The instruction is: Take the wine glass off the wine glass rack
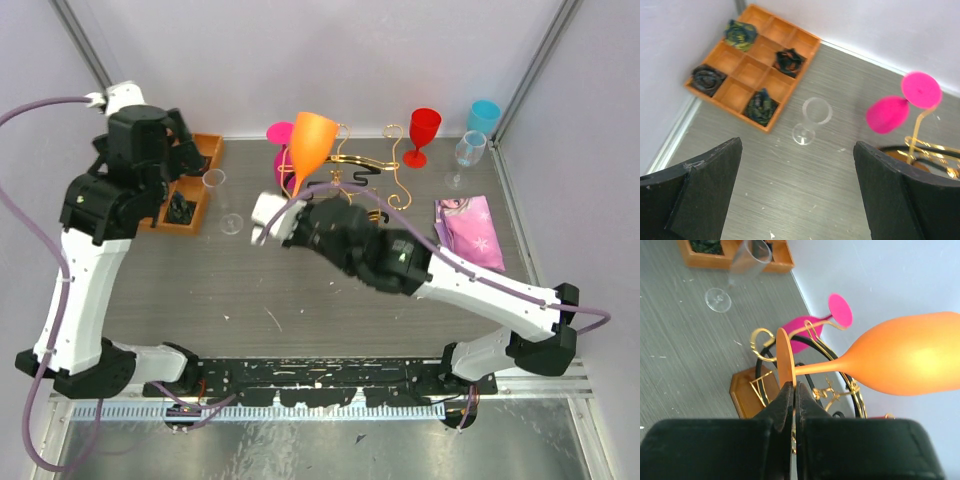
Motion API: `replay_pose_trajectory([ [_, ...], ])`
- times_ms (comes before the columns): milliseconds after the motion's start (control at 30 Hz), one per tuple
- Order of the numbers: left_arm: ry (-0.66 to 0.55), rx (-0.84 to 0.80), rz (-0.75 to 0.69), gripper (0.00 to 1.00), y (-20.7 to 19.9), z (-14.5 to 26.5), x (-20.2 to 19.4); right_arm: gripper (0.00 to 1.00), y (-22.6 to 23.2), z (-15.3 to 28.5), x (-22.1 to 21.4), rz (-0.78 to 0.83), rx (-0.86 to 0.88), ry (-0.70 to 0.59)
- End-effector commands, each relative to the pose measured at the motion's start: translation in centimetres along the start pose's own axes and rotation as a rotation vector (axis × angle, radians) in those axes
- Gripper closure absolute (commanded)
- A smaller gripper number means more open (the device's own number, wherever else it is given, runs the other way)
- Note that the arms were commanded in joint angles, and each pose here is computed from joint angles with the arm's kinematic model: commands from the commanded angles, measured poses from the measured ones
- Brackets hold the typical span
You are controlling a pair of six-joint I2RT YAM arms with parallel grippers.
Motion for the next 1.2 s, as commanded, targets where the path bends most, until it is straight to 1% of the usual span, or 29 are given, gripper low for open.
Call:
replay_pose_trajectory([
  [0,0.020,0.099,0.094,0.01,3.7,0.7,1.3,1.00,-0.4,2.0,3.2,0.143,-0.238,-0.027],
  [100,0.099,0.154,0.132,0.01,5.6,-0.6,1.4,0.99,1.4,0.9,4.1,0.169,-0.226,-0.034],
  [167,0.131,0.196,0.158,0.01,6.8,-1.2,1.4,0.99,2.7,0.0,4.5,0.192,-0.217,-0.038],
  [233,0.130,0.226,0.179,0.01,7.5,-1.4,1.5,1.00,4.2,-1.2,5.2,0.233,-0.216,-0.057],
  [400,0.107,0.281,0.267,0.01,9.8,-0.7,2.2,0.99,9.0,-4.3,5.3,0.390,-0.204,-0.050],
  [567,0.077,0.298,0.306,0.01,10.8,0.4,2.8,0.99,12.6,-5.8,5.5,0.448,-0.205,-0.080],
  [633,0.069,0.295,0.319,0.01,10.9,0.7,2.9,0.99,14.3,-6.5,5.4,0.490,-0.208,-0.069],
  [900,0.098,0.270,0.386,0.01,11.2,0.1,2.5,1.00,18.9,-8.9,3.8,0.522,-0.155,-0.074],
  [967,0.073,0.264,0.394,0.01,11.4,1.2,2.6,0.99,19.8,-9.2,3.4,0.529,-0.155,-0.069],
  [1167,0.061,0.270,0.407,0.01,11.7,1.3,2.3,0.99,23.0,-10.4,0.5,0.520,-0.161,-0.073],
])
Point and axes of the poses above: each gripper's point midway between its finger pads, its own z axis back along the fingers, its own y axis along the line the jaws close on, x = y × z, the point moved 7 cm from there along z, back along the fingers, and after that the axes turned 8 degrees about z, right-handed, at the moved point
